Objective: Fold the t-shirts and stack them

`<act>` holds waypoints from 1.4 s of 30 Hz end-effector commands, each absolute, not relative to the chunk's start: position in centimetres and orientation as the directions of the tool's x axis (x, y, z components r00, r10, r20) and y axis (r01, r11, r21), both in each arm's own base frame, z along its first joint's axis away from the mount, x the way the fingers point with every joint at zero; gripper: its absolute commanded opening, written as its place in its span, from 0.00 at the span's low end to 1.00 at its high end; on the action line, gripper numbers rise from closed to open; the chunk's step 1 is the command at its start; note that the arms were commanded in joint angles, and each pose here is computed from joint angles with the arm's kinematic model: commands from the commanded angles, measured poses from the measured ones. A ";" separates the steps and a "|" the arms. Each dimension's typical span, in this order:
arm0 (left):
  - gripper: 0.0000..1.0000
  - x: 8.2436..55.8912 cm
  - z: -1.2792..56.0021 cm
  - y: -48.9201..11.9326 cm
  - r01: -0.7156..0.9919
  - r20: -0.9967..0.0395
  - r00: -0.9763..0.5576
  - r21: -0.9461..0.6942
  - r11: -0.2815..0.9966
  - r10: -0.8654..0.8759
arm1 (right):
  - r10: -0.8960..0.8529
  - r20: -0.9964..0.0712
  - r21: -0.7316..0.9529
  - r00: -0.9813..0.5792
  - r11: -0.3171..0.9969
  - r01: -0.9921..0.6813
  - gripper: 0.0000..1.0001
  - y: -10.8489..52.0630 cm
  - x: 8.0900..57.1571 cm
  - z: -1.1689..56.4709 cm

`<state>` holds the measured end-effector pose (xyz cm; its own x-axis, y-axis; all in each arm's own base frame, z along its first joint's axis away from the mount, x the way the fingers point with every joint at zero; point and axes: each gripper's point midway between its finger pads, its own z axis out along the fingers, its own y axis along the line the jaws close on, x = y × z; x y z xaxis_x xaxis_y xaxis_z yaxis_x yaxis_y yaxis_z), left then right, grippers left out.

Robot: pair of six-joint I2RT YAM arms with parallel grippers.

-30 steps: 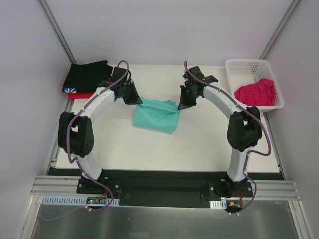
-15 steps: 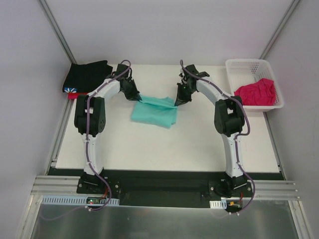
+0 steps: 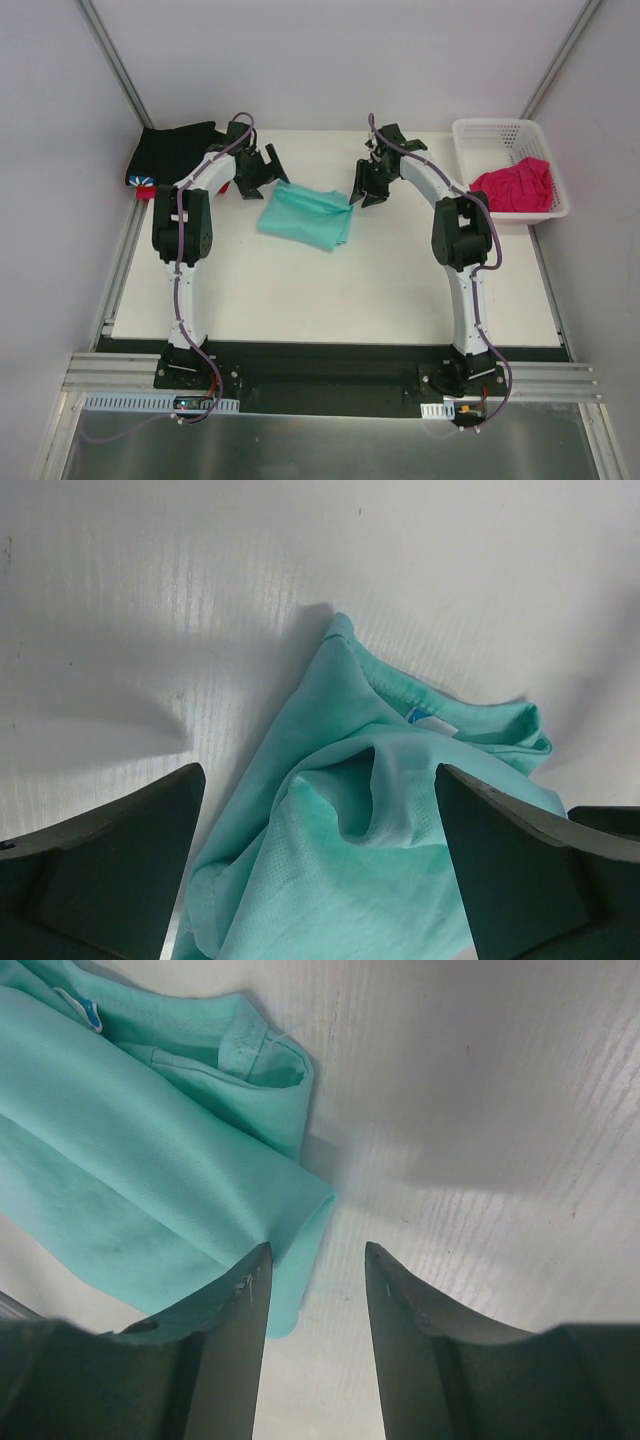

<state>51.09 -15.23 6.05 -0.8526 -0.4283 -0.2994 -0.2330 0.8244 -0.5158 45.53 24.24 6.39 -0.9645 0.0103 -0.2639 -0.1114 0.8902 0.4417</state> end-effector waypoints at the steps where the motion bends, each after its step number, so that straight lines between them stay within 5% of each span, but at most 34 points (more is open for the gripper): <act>1: 0.99 50.9 9.8 -14.7 -0.190 -0.375 -0.828 -0.513 0.837 -0.417 | 0.004 -0.335 0.444 -0.942 0.883 -0.154 0.46 24.4 46.3 8.6; 17: 0.99 41.8 17.9 -14.7 -0.073 -0.501 -0.779 -0.524 0.849 -0.377 | -0.121 -0.485 0.351 -0.866 0.880 -0.319 0.47 27.3 43.5 16.2; 20: 0.99 39.3 16.6 -15.8 -0.075 -0.468 -0.798 -0.548 0.833 -0.380 | -0.134 -0.514 0.366 -0.847 0.859 -0.357 0.38 29.0 43.6 17.1; 22: 0.99 37.2 15.6 -16.8 -0.086 -0.437 -0.809 -0.573 0.815 -0.393 | -0.133 -0.530 0.392 -0.838 0.837 -0.381 0.18 30.4 43.9 17.4; 25: 0.99 35.5 15.1 -17.7 -0.076 -0.425 -0.816 -0.593 0.801 -0.392 | -0.123 -0.516 0.433 -0.848 0.816 -0.382 0.01 31.8 44.9 16.3; 42: 0.99 33.9 16.7 -17.1 -0.051 -0.449 -0.813 -0.580 0.813 -0.371 | -0.065 -0.397 0.648 -0.915 0.686 -0.330 0.01 37.3 45.5 11.8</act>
<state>33.45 -17.17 14.87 -0.8297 -0.3702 -0.4178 -0.0750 0.8156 -0.5737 44.88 35.17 8.75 -0.9313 -0.0889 -0.3533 -0.2921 0.7617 0.5783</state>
